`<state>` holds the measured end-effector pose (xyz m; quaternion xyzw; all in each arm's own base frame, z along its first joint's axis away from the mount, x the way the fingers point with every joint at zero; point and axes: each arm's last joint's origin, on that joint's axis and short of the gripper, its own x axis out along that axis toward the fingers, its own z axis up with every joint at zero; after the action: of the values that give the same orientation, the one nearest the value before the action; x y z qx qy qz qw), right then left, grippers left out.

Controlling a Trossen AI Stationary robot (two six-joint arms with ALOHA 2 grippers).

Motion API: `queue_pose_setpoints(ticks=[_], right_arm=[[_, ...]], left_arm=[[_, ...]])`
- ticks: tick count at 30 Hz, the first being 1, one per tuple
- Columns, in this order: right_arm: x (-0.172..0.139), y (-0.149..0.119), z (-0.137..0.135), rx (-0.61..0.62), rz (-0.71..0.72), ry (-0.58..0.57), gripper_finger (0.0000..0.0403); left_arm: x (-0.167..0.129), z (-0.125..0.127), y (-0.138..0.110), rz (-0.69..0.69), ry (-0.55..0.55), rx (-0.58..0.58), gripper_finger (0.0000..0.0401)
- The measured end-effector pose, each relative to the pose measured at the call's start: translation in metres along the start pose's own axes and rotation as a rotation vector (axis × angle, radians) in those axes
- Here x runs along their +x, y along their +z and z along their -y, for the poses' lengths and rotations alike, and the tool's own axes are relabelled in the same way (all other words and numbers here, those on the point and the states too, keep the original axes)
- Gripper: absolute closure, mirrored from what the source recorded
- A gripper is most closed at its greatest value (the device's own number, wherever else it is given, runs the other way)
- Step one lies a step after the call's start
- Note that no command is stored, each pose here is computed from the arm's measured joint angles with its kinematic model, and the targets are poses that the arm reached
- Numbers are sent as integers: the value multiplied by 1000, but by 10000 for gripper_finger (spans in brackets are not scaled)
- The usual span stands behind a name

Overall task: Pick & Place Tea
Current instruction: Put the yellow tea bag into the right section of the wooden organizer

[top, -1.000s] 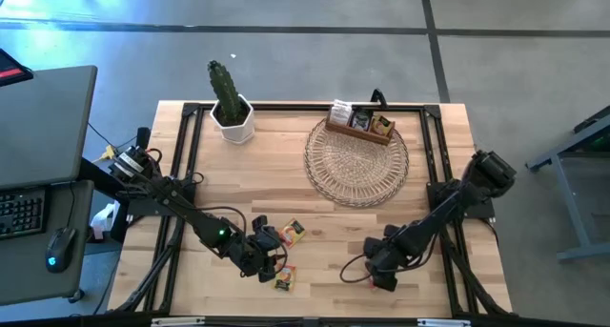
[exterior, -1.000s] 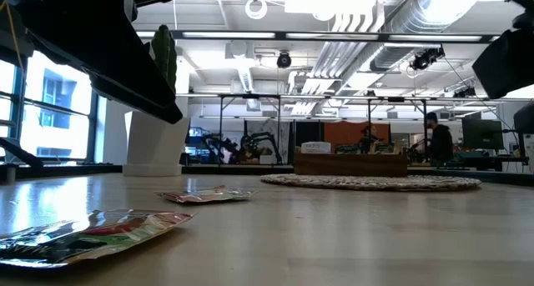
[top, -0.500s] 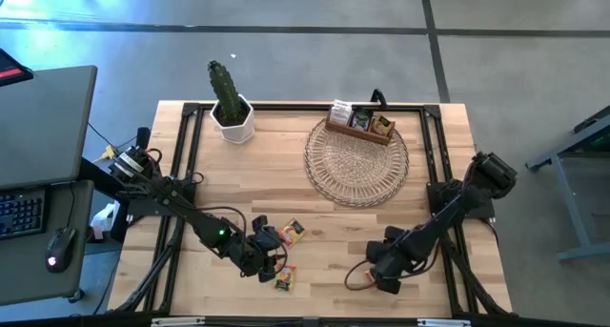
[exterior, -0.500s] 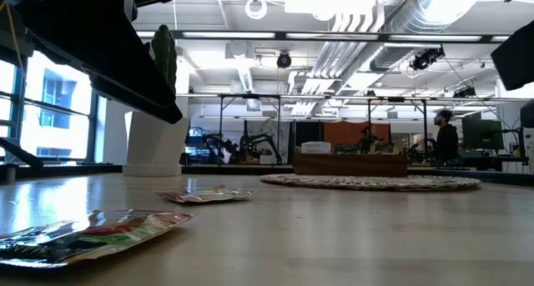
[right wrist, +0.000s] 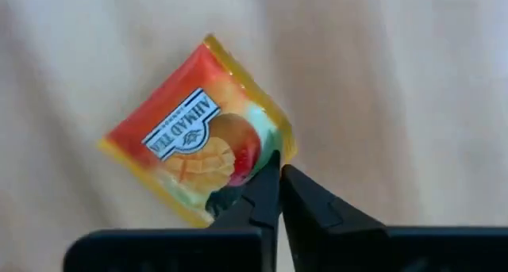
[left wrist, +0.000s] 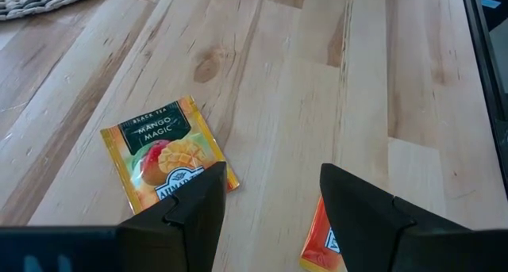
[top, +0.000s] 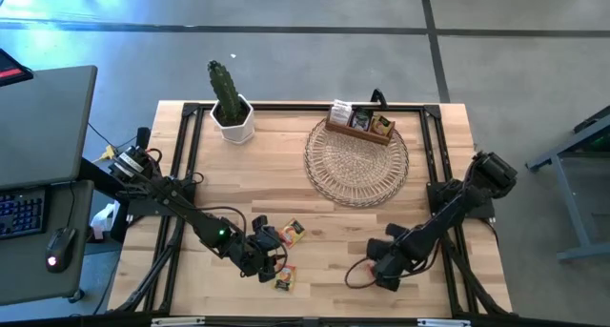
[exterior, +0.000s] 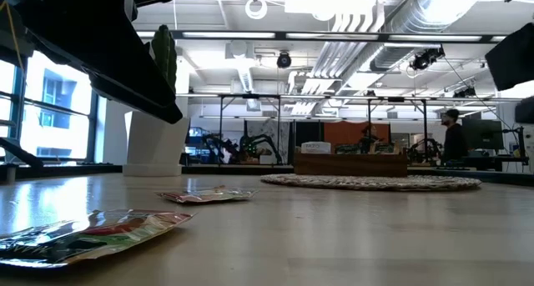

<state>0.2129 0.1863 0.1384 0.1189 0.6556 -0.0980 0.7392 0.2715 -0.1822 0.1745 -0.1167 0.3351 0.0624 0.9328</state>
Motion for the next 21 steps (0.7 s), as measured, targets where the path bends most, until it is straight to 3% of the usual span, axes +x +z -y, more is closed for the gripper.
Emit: queue_pose_setpoints(ticks=[6,12,15,21], right_arm=[[-46,13,25,-83,137,-130,386],[-92,44,54,-413,328,-591,393],[-109,67,73,-512,278,-743,398],[-119,102,142,-512,7,-908,398]], left_arm=[[0,0,0,2,3,0,199],[0,-1,1,31,35,0,199],[1,-3,3,56,61,-8,199],[11,-19,16,78,117,-56,199]])
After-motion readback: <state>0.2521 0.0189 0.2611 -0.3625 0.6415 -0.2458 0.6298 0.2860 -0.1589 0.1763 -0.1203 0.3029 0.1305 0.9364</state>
